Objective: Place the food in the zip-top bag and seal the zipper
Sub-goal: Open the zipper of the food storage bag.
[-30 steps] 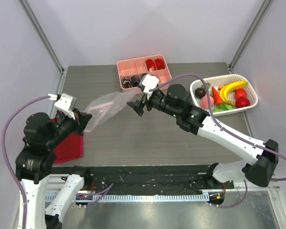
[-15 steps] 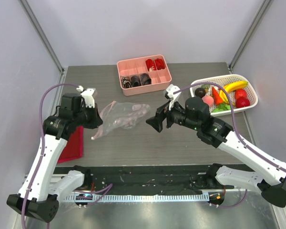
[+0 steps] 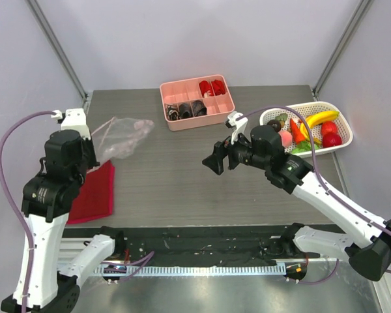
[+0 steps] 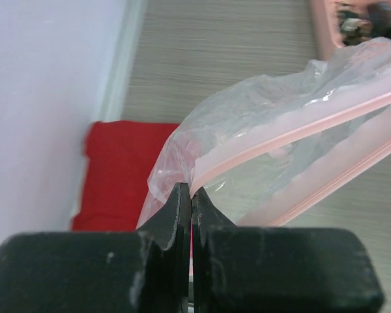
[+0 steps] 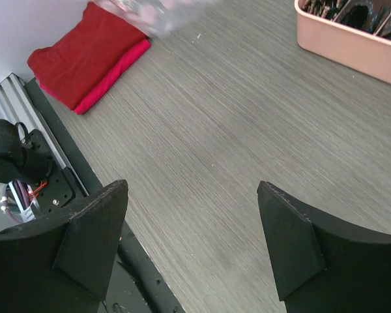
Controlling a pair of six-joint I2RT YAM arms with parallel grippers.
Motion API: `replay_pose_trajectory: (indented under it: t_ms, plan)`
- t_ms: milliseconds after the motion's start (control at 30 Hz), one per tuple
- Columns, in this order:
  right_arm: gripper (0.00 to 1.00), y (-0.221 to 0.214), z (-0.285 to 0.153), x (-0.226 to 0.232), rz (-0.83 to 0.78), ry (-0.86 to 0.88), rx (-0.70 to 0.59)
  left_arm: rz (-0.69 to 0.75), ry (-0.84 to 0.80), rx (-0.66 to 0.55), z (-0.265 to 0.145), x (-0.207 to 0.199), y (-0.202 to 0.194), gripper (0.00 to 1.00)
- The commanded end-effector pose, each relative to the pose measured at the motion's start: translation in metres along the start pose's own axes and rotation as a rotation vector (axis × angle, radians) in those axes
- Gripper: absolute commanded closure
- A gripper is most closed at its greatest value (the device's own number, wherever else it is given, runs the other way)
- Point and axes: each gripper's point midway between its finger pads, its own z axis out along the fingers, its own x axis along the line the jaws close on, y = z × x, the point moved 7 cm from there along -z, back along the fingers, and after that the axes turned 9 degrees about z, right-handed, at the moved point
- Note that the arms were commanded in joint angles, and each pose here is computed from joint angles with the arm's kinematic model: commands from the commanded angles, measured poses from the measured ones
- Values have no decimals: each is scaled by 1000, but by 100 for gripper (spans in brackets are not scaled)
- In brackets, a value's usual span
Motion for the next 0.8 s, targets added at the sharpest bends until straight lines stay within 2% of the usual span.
replay_pose_trajectory:
  t_ms: [0,167,267,367,400,467,500,567,667,767]
  plan:
    - [15,17,-1,5,31,28,-39,169,204,137,11,22,-15,100]
    - [15,13,0,-1,80,30,-16,171,37,304,62,-18,-41,100]
    - [15,11,-2,-7,139,37,-2,102,-147,402,90,-59,-47,100]
    - [15,8,-5,-13,199,53,16,-24,-373,459,109,-101,-44,100]
    - [15,5,-5,-15,217,53,24,-75,-499,475,108,-118,-42,100]
    - [15,4,-6,-16,249,60,30,-197,-570,494,112,-135,-37,100]
    - [15,2,-5,-17,261,59,38,-245,-623,455,117,-146,-29,100]
    - [15,2,-3,-19,282,52,37,-354,-676,456,116,-163,-21,100]
    - [15,2,4,-19,337,61,34,-369,-745,398,111,-191,-4,100]
    - [15,6,14,-19,395,83,7,-404,-800,416,104,-217,6,100]
